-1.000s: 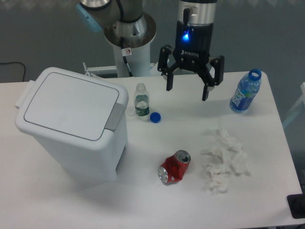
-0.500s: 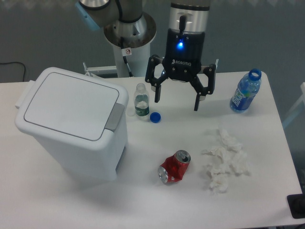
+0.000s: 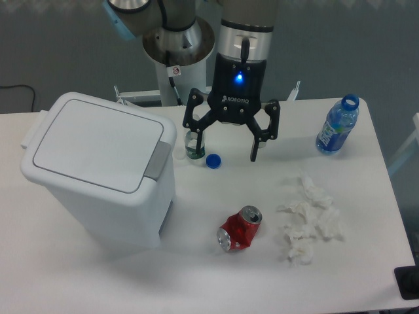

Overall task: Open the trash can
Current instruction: 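Move the open gripper toward the lid edge of the white trash can, then lower the gripper finger onto the lid's rear edge and press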

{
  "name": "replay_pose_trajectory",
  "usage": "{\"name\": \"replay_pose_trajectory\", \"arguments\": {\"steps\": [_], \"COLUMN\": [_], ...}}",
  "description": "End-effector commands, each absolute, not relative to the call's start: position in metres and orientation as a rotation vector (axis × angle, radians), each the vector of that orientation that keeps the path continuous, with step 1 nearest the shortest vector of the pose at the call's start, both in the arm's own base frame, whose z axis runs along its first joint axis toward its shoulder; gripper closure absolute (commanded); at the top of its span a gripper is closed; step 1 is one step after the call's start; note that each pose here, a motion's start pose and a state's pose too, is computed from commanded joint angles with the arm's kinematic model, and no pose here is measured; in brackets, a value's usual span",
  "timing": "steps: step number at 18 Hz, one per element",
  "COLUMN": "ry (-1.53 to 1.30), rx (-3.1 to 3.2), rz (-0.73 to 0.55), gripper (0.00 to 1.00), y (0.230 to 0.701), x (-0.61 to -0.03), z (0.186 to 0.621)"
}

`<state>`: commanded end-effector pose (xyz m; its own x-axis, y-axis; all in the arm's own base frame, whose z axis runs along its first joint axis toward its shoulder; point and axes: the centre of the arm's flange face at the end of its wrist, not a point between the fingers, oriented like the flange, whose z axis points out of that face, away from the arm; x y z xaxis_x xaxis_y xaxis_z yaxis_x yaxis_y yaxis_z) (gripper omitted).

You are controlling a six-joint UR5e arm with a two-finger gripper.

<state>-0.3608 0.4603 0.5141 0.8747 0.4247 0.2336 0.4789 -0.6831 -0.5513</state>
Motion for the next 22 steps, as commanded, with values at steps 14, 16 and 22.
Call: {"name": "replay_pose_trajectory", "arguments": {"steps": [14, 16, 22], "ry": [-0.697, -0.690, -0.669], "rx": [-2.459, -2.459, -2.467], "rz": [-0.199, -0.201, -0.206], "gripper": [0.00, 0.00, 0.00], "y": [0.463, 0.464, 0.470], "x": [-0.342, -0.339, -0.331], "z": [0.481, 0.482, 0.482]}}
